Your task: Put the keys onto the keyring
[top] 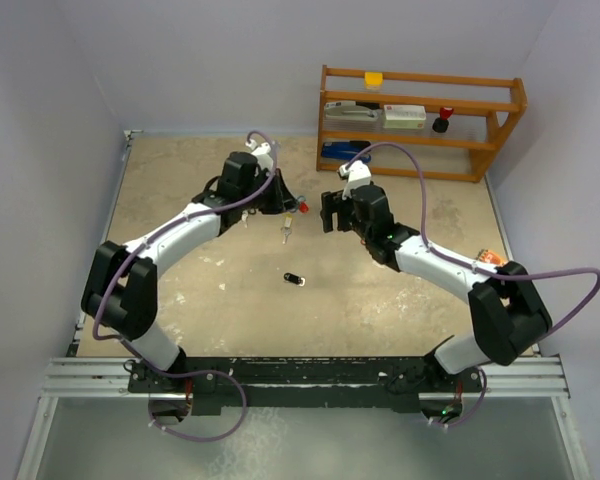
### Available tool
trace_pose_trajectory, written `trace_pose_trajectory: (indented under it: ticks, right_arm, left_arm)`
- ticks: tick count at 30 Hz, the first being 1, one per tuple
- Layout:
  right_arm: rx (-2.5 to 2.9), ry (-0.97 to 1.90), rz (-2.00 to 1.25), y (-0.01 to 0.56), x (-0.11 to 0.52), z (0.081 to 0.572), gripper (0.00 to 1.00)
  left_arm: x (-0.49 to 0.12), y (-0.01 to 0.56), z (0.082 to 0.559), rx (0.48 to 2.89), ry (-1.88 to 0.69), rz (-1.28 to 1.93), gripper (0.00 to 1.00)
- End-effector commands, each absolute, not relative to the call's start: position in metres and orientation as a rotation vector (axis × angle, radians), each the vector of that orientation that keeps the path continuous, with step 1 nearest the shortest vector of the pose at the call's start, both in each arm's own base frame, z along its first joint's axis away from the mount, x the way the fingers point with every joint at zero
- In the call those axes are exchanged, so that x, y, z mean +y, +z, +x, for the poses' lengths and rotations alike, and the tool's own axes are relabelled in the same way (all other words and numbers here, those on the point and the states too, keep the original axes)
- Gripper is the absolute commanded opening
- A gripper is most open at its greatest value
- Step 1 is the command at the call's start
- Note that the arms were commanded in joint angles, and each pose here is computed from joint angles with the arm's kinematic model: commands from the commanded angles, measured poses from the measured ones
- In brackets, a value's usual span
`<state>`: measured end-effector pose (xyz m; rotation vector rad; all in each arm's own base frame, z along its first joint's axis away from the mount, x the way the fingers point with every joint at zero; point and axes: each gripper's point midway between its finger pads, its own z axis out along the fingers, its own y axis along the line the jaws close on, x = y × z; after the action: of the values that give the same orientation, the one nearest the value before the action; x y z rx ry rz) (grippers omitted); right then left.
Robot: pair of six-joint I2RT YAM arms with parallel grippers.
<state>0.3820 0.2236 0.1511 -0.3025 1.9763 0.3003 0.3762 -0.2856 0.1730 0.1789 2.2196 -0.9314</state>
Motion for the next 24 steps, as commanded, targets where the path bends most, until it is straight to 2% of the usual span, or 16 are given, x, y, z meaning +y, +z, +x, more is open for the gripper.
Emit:
trace_pose_trajectory:
  ticks: [1, 12, 24]
  right_arm:
    - [1.937, 0.298, -0.260, 0.171, 0.217, 0.381, 0.81]
    - [1.930, 0.306, -0.257, 0.176, 0.216, 0.379, 0.82]
    - [1.931, 0.306, -0.258, 0.177, 0.216, 0.379, 0.82]
  left_arm:
    - [-0.263, 0.204, 0.397, 2.083, -0.945, 0.041, 0.00]
    - [-0.183, 0.196, 0.427, 1.955, -0.898, -0.291, 0.00]
    - [-0.171, 0.160, 0.435, 1.958, -0.942, -0.399, 0.00]
